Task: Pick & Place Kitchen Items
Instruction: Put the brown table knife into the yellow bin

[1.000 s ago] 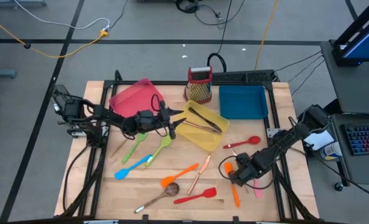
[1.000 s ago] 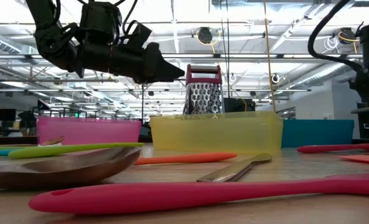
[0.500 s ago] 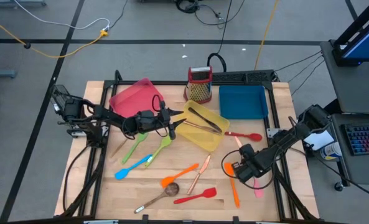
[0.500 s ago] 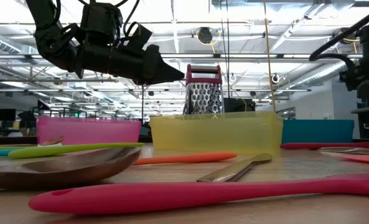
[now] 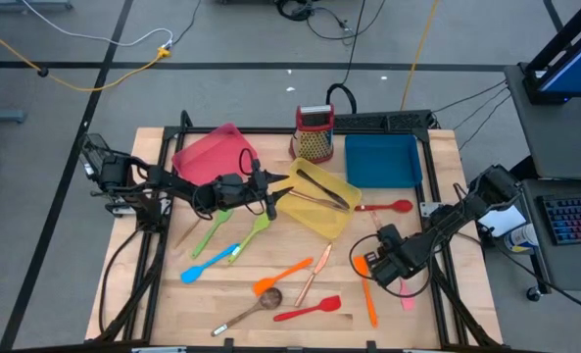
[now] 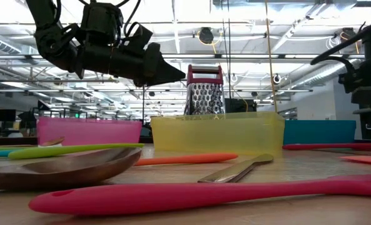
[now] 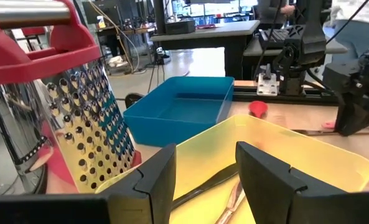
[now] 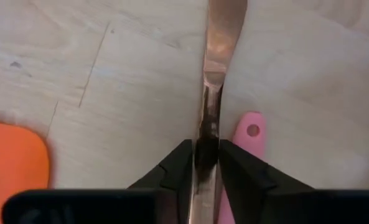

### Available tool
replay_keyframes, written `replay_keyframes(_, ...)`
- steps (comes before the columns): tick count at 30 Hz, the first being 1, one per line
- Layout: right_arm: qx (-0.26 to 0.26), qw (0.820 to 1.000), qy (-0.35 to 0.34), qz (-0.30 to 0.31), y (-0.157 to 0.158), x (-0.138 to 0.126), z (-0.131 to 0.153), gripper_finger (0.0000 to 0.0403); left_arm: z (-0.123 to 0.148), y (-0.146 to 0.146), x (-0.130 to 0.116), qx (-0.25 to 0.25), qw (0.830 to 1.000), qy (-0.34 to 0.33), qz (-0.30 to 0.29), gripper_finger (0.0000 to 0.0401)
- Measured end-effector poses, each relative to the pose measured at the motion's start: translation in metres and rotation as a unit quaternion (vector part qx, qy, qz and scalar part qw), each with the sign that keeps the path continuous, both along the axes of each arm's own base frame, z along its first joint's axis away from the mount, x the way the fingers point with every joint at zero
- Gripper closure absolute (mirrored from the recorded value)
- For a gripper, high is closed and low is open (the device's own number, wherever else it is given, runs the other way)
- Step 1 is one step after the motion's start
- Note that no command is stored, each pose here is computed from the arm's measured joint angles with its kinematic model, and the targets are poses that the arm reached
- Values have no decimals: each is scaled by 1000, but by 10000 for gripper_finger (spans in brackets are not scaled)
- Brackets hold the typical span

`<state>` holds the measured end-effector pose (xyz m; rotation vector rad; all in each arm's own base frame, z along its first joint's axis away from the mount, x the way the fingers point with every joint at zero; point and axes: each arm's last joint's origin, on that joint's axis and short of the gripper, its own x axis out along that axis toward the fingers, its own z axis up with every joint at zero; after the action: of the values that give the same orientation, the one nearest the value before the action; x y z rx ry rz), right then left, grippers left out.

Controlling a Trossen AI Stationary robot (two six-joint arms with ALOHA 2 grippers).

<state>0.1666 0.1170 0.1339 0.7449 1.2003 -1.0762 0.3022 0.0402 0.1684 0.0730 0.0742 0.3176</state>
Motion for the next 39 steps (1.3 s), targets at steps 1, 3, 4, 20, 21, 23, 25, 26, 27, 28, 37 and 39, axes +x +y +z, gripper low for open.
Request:
replay_keyframes(1,1,1000,0,-1,0,0,0,312,0,0,0,-1,1000,0,0,229)
replay_keyframes(3,1,1000,1,-1,0,0,0,303,0,0,0,-1,1000,0,0,229)
replay_keyframes(4,-1,1000,3,-1,0,0,-1,302,0,0,0,-1,1000,2,0,229)
replay_keyframes(20,-37,999,5,-11,19,-9,-19,308,-5,0,0,-4,1000,26,0,229)
replay_keyframes(21,-40,999,-2,-13,22,-12,-19,308,-5,0,0,-5,1000,26,0,229)
replay_keyframes(23,-47,999,-18,-11,27,-16,-20,308,-5,0,0,-8,1000,24,1,229)
replay_keyframes(25,-57,997,-48,0,34,-20,-19,308,-5,0,0,-14,1000,22,1,229)
replay_keyframes(26,-61,996,-61,3,36,-22,-19,308,-5,0,0,-16,1000,22,1,229)
replay_keyframes(27,-64,996,-65,6,38,-24,-20,308,-5,0,0,-16,1000,22,1,229)
replay_keyframes(28,-68,995,-65,9,39,-25,-22,308,-5,0,0,-16,1000,22,1,229)
replay_keyframes(37,-142,988,-26,55,49,-26,-37,308,-5,0,0,-38,999,14,3,229)
replay_keyframes(39,-161,985,-5,64,54,-24,-40,308,-5,0,0,-41,999,14,4,229)
